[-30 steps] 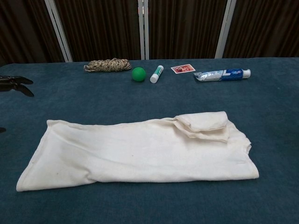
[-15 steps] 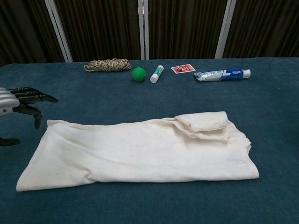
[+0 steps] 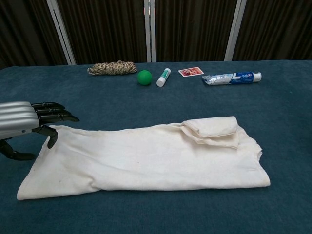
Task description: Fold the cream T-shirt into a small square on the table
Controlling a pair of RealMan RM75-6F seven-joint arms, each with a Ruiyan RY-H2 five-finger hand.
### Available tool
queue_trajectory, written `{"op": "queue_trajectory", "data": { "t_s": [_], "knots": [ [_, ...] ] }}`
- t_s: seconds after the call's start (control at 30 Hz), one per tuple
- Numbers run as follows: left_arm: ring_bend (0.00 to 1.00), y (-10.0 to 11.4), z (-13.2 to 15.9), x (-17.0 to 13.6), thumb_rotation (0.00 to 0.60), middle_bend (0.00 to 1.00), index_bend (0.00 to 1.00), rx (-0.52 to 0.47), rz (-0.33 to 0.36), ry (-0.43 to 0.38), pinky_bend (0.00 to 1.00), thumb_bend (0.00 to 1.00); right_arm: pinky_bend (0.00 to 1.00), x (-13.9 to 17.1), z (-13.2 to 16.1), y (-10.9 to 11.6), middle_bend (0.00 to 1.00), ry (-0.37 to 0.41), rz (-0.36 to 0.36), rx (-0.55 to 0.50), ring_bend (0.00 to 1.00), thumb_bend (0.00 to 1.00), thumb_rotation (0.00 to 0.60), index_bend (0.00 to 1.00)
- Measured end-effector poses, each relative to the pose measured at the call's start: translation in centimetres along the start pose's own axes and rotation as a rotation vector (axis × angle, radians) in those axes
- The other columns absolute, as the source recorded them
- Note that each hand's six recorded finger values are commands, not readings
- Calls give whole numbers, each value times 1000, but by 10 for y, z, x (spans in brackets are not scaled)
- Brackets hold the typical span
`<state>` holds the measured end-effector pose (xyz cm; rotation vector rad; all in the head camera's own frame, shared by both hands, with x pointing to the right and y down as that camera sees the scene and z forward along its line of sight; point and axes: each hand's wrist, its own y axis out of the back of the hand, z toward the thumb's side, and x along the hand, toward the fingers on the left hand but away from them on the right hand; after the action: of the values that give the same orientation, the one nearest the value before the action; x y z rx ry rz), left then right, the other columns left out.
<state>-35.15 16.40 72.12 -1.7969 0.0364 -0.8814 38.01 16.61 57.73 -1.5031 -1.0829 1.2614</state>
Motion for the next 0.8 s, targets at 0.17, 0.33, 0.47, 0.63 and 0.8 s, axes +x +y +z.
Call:
{"op": "queue_trajectory", "data": {
  "t_s": [0.17, 0.33, 0.47, 0.63, 0.8],
  "knots": [
    [0, -3, 3, 3, 600, 0, 442, 22, -5, -27, 0, 296, 0, 0, -1, 1, 0, -3, -3, -5, 0, 0, 600, 0],
    [0, -7, 6, 3, 600, 0, 424, 45, -15, -46, 0, 296, 0, 0, -2, 2, 0, -4, -7, -7, 0, 0, 600, 0],
    [0, -9, 7, 5, 600, 0, 415, 47, -17, -48, 0, 296, 0, -1, -2, 2, 0, -6, -8, -11, 0, 0, 600, 0],
    [0, -13, 8, 8, 600, 0, 402, 47, -20, -45, 0, 296, 0, -1, -3, 3, 0, -11, -11, -14, 0, 0, 600, 0],
    [0, -14, 7, 10, 600, 0, 399, 44, -18, -36, 0, 296, 0, -1, -3, 4, 0, -9, -13, -13, 0, 0, 600, 0]
  ]
}}
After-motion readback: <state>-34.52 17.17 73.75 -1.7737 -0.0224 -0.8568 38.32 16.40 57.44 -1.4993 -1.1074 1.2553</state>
